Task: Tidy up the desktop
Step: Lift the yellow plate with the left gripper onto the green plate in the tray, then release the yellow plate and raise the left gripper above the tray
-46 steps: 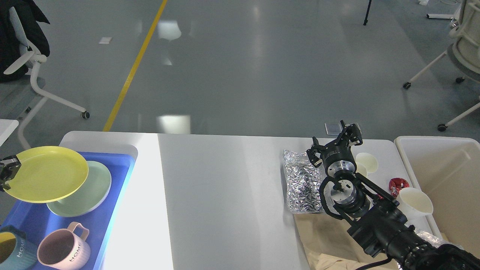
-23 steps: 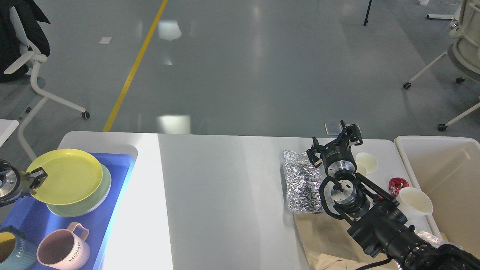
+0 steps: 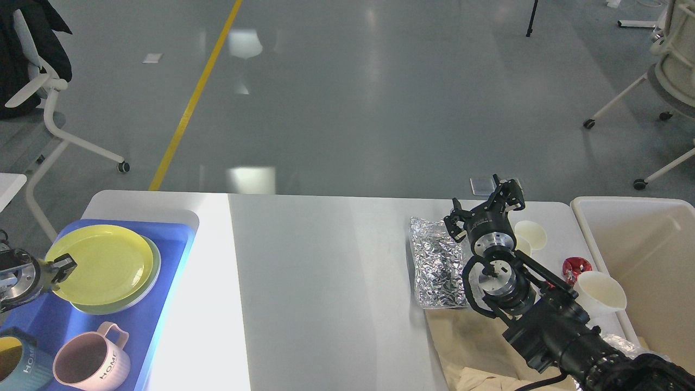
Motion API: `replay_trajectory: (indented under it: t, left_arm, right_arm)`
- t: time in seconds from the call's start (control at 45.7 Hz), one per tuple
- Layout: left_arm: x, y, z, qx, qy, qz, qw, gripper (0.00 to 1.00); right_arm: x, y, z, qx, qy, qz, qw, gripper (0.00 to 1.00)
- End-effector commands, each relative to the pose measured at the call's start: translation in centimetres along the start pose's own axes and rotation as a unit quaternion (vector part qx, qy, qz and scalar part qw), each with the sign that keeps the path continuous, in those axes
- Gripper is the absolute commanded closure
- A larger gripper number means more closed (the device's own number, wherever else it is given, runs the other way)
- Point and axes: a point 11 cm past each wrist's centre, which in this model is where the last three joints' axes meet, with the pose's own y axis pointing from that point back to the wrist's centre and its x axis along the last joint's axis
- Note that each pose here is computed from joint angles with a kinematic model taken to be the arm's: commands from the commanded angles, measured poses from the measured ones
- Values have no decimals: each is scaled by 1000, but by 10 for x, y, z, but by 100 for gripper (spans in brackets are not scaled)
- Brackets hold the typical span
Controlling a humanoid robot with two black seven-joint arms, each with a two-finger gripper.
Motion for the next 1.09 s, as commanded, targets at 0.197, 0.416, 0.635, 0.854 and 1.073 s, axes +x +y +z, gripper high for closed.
replay_trajectory:
  t: [0.197, 0.416, 0.635, 0.854, 1.073]
  left_arm:
    - [1, 1, 2, -4, 0, 2, 1000, 67]
    - [6, 5, 12, -19, 9, 5, 1000, 37]
    - [15, 18, 38, -64, 42, -4, 997, 4]
    - [52, 53, 73, -120, 56, 31, 991, 4]
    - [70, 79, 98, -184, 100, 35, 977, 4]
  right_arm:
    - [0, 0, 0, 0, 0, 0, 1000, 0]
    - [0, 0, 0, 0, 0, 0, 1000, 0]
    - [0, 0, 0, -1, 0, 0, 1000, 0]
    - [0, 0, 0, -1, 0, 0, 1000, 0]
    - [0, 0, 0, 0, 0, 0, 1000, 0]
